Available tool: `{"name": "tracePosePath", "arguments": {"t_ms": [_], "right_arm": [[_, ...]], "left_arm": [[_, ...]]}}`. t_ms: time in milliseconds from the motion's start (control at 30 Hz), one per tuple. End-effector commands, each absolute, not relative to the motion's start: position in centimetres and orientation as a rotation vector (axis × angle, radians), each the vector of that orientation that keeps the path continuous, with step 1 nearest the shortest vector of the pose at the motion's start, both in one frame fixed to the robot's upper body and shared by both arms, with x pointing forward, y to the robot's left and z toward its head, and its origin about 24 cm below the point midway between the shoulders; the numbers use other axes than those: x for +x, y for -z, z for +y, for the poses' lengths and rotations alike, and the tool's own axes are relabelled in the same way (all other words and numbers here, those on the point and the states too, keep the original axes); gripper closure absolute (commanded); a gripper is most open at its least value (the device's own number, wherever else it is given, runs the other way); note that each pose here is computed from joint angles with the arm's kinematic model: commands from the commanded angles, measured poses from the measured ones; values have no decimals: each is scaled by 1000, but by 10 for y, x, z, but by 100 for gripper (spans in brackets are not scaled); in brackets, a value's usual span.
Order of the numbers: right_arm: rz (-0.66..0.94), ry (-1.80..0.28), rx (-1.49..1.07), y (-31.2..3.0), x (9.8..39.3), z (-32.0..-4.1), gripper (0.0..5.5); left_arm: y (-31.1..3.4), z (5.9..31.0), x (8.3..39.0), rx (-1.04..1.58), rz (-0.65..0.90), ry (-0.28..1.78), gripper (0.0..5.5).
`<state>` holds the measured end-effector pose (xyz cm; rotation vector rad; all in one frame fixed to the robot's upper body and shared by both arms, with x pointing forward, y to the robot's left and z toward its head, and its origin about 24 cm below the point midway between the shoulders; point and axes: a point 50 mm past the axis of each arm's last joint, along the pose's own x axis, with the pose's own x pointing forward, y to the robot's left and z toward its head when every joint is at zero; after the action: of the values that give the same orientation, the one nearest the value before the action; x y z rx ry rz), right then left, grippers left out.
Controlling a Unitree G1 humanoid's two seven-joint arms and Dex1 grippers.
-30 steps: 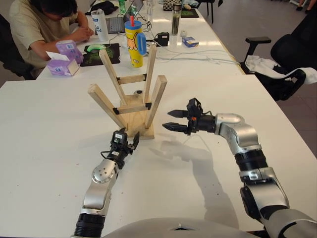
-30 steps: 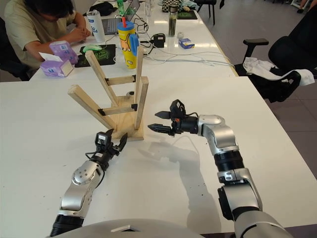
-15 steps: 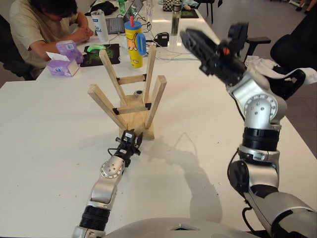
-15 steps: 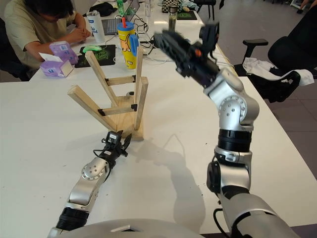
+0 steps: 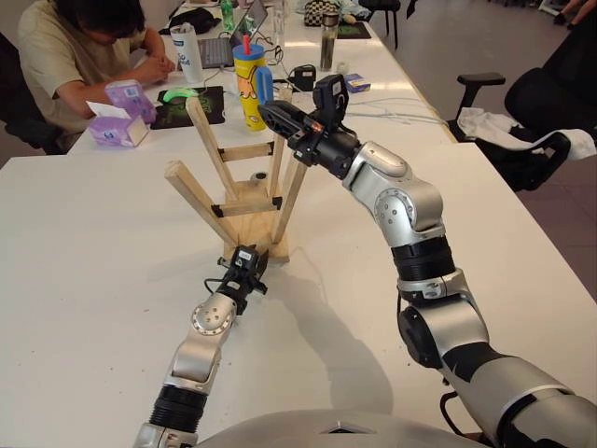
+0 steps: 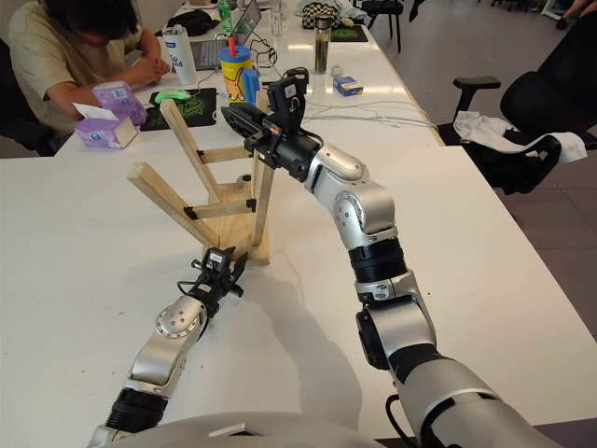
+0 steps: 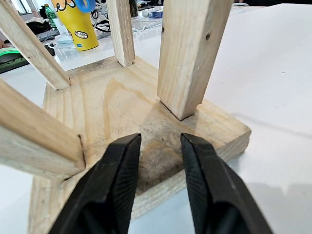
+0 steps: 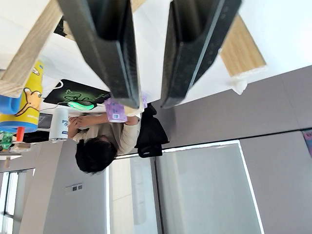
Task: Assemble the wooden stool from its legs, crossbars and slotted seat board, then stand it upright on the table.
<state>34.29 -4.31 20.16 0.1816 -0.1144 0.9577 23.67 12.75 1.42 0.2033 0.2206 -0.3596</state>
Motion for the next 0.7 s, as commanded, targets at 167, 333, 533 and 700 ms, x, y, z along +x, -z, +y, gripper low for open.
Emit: {"name": "tracePosePath", "arguments": {"t_ms": [167,333,533,700], "right_arm": [[-510,-899,464,-281,337,-96,469],[-557,-943,473,-297,329,-83,469],[557,-655,187,-58,328,-38,469],[65,-628,341,-151,354,-62,469]], "left_arm": [[32,146,212,237,495,336,395],[32,146,215,234,489,330,395],[29,142,223,234,473,343,395],[27,146,223,231,456,332,395]]}}
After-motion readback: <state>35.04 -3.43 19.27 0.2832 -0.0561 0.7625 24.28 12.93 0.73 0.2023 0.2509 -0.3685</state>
